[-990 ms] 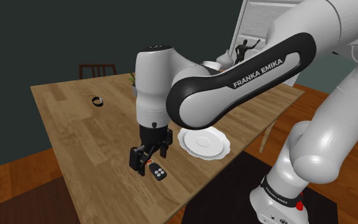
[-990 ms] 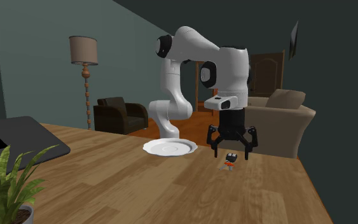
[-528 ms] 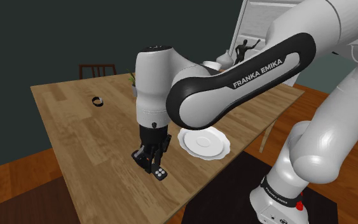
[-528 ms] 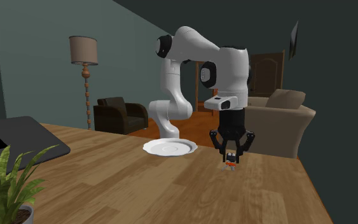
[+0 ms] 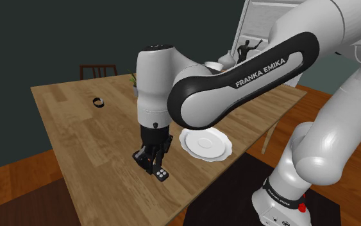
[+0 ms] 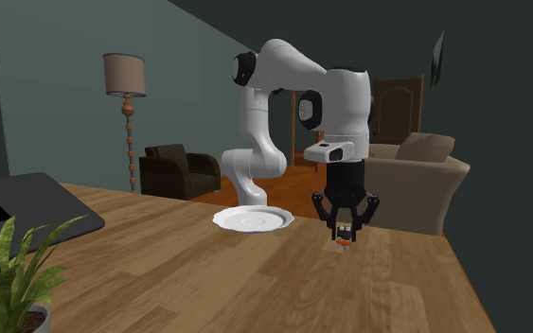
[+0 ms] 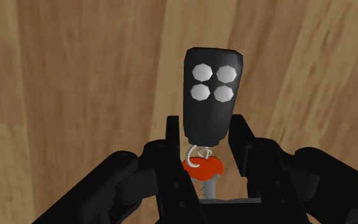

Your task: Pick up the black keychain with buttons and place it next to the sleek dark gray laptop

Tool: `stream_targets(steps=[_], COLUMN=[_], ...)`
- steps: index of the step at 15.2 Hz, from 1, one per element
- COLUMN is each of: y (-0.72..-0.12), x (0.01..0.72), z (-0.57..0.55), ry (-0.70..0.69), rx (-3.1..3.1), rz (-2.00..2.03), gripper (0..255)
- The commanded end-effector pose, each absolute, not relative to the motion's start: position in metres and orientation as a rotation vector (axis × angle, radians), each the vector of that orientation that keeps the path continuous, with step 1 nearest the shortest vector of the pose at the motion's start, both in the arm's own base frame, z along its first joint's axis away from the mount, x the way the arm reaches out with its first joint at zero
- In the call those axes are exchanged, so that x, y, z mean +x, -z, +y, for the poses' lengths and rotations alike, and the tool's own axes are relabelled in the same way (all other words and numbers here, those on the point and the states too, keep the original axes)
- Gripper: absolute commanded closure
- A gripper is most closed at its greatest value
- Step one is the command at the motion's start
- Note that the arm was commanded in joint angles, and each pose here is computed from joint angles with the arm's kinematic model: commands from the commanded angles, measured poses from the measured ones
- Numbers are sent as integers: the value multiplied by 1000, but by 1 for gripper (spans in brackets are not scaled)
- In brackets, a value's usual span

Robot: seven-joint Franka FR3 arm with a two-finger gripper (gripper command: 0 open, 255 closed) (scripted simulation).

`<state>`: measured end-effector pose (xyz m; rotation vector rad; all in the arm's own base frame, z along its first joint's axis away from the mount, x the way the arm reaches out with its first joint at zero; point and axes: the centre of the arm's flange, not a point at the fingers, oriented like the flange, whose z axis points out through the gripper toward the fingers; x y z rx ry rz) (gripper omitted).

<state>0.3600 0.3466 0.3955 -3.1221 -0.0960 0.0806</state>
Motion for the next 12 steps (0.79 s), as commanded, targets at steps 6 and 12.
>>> stream_targets(steps=[6, 12], y=[-430, -462], x=[360, 360], z=[347, 347], ry=[-80, -80], rx=[-3122, -3122], rz=[-96, -96], gripper=[255, 255])
